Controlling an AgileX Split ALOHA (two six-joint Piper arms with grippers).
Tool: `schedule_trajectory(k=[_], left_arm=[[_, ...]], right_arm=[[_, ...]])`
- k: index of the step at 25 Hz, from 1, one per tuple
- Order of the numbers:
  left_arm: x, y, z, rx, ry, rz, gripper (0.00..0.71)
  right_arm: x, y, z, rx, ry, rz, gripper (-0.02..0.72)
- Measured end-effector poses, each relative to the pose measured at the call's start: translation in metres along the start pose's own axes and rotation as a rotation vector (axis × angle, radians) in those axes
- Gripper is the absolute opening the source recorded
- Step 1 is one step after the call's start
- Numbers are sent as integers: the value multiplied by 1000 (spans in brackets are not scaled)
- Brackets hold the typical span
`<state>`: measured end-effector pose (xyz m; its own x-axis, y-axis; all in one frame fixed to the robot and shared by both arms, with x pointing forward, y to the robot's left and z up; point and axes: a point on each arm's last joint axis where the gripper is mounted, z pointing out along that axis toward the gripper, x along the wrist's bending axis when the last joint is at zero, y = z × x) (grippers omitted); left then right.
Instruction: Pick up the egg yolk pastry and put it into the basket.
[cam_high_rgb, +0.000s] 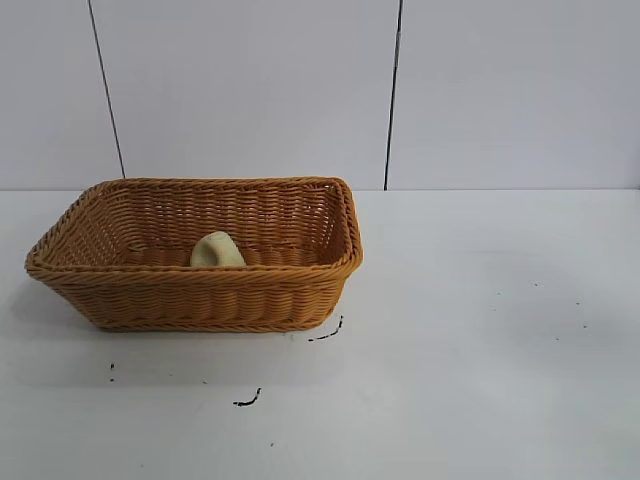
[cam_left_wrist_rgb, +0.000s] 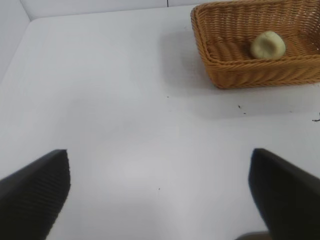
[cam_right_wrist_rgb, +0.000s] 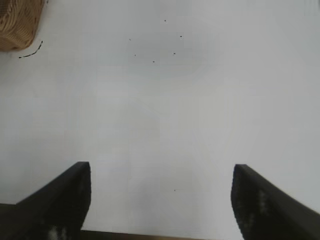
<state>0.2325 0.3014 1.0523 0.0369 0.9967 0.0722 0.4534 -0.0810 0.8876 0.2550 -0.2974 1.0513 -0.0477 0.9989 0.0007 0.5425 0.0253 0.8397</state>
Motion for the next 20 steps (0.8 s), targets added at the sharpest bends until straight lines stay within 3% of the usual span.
schedule_trajectory(k=[6, 20], left_arm=[[0, 0, 0, 0, 0, 0, 697], [0, 0, 0, 0, 0, 0, 697]], right_arm=[[0, -9, -16, -123, 1, 0, 559], [1, -10, -17, -126, 4, 2, 559]])
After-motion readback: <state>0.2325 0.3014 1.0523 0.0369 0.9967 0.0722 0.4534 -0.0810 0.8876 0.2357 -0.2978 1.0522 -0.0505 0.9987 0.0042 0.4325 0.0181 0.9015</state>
